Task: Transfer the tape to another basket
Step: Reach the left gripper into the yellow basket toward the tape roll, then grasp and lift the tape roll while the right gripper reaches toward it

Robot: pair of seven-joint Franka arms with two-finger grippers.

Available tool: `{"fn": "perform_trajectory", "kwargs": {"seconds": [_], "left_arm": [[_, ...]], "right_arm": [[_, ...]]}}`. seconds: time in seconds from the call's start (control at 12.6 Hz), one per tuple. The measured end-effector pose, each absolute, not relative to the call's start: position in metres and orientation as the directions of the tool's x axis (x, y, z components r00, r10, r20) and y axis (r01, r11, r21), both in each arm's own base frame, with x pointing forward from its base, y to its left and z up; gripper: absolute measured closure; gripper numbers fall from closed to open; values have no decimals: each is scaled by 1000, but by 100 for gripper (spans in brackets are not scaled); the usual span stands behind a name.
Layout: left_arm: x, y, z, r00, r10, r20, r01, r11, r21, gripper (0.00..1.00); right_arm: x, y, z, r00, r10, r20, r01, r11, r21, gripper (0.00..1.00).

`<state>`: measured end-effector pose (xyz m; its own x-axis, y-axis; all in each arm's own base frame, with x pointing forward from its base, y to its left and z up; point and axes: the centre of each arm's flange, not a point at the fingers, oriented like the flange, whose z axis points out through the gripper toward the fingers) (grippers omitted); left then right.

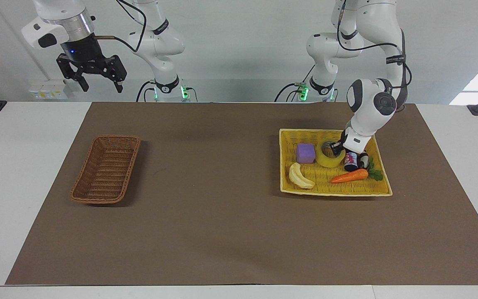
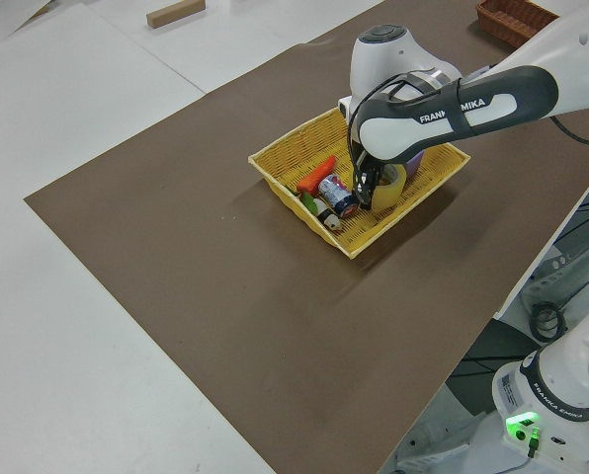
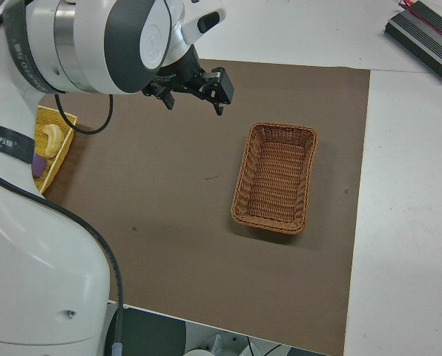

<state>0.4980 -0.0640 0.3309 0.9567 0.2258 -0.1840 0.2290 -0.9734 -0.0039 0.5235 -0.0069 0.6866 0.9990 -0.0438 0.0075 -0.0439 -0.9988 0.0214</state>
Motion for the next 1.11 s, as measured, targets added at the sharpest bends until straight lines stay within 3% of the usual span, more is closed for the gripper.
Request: {"fn": "perform_trajectory", "kwargs": {"seconds": [0.79,1.11], "left_arm": [[546,-66,482,955,224,-195,240,-969,64,78],[541,-105,489,965,145,-219,180,-972,152,78]], "right_arm": [[530,10,680,999,-19,35,-18,-999,-38,0],[538,112,665,993,-82,79,-71,-988,-139,0]]}}
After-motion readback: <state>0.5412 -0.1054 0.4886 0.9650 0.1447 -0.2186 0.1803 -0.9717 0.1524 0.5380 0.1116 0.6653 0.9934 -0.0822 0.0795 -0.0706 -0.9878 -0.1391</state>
